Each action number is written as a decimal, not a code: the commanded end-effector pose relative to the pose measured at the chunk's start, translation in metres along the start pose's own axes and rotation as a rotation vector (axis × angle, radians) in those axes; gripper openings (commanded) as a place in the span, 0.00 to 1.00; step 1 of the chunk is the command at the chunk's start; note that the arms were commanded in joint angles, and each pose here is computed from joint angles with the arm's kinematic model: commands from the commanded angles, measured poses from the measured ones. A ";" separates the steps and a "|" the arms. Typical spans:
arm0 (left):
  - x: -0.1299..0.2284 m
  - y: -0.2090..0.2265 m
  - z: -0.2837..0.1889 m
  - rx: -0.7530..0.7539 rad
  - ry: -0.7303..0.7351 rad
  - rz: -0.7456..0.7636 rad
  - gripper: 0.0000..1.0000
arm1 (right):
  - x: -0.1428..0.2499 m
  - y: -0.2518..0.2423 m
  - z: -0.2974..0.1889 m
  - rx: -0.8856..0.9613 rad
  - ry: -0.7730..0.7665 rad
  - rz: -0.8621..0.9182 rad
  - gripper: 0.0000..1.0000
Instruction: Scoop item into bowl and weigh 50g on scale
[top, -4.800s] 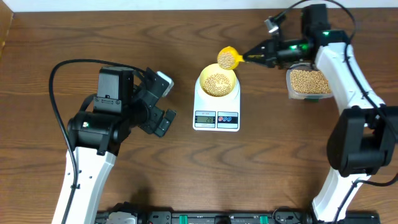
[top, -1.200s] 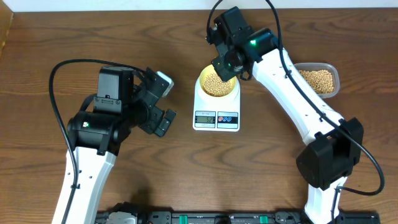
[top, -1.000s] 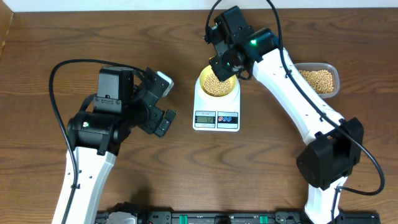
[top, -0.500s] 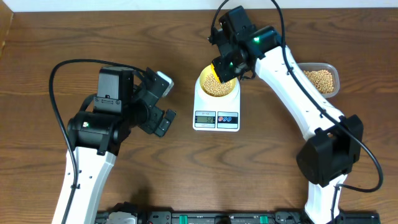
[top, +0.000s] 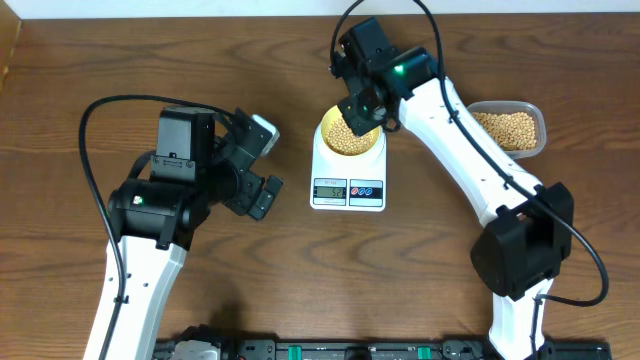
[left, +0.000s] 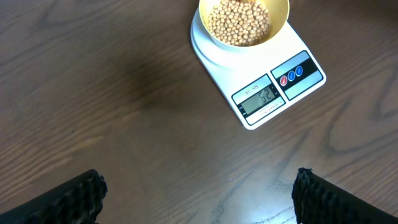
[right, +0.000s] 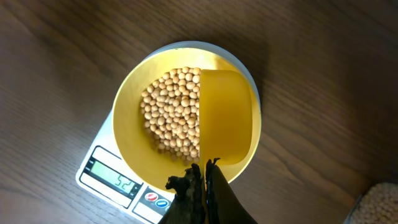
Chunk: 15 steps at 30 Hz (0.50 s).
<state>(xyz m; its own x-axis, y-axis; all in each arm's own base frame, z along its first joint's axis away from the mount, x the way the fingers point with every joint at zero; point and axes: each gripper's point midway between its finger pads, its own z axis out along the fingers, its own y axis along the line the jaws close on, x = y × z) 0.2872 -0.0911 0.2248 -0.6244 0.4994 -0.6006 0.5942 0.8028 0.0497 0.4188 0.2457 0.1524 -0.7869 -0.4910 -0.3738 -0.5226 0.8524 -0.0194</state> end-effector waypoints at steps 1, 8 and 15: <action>0.001 -0.001 0.001 0.014 0.001 0.008 0.98 | -0.005 -0.004 -0.003 0.030 -0.012 -0.029 0.01; 0.001 -0.001 0.001 0.014 0.001 0.008 0.98 | -0.004 -0.003 0.002 0.029 -0.006 -0.030 0.01; 0.001 -0.001 0.001 0.014 0.001 0.008 0.98 | -0.003 0.002 0.011 0.007 0.007 -0.033 0.01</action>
<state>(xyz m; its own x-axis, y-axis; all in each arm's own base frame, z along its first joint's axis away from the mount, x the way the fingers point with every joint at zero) 0.2872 -0.0911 0.2248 -0.6247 0.4991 -0.6006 0.5940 0.8030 0.0494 0.4218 0.2451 0.1470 -0.7815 -0.5037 -0.3681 -0.5291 0.8477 -0.0367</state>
